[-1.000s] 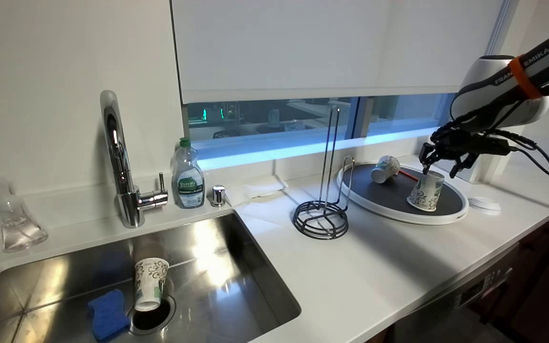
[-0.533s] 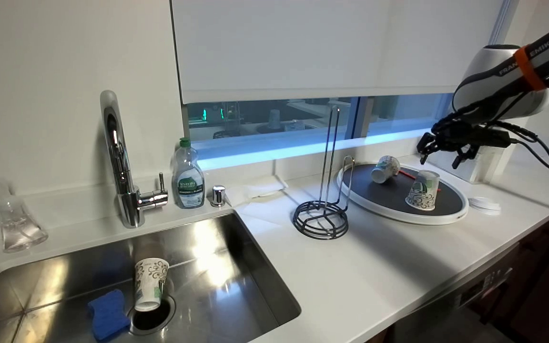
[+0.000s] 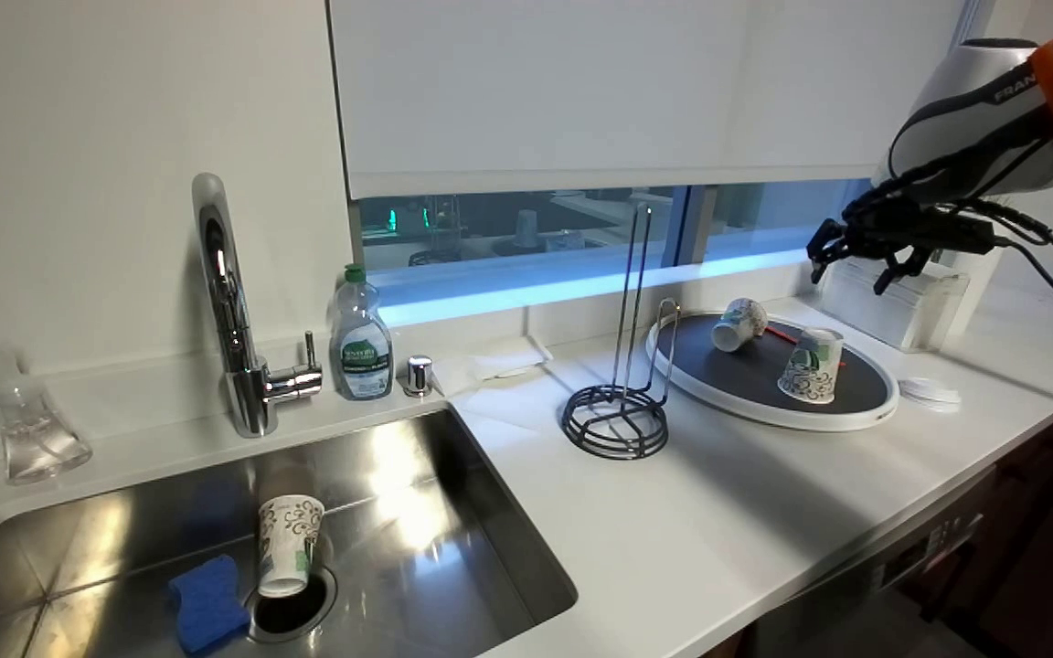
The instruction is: Move the cup from the paper towel holder to where the other cup is
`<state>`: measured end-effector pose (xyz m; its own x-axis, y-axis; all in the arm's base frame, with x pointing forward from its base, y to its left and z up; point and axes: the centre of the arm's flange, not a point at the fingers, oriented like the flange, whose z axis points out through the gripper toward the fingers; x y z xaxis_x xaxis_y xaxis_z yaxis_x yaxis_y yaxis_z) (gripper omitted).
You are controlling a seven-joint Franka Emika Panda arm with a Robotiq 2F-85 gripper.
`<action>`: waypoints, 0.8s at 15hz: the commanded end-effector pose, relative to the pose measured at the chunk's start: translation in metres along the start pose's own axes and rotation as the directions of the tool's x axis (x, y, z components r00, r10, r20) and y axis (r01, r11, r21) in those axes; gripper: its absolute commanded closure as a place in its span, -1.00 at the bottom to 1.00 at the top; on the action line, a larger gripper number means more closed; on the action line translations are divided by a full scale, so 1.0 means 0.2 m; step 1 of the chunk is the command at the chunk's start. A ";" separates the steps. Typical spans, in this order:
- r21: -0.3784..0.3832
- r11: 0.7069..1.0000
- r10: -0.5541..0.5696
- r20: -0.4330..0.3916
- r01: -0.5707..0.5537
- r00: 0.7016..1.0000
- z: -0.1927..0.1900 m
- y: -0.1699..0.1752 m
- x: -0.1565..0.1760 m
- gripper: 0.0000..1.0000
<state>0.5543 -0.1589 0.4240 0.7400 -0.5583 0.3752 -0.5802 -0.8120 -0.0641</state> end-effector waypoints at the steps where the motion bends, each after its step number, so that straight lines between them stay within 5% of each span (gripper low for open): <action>1: -0.004 1.000 0.024 0.003 -0.024 1.000 -0.10 0.02 -0.09 -1.00; 12: 0.015 1.000 0.008 -0.012 -0.008 1.000 -0.14 0.05 -0.09 -1.00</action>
<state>0.5257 -0.1510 0.4419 0.7309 -0.5628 0.3860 -0.5811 -0.8099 -0.0805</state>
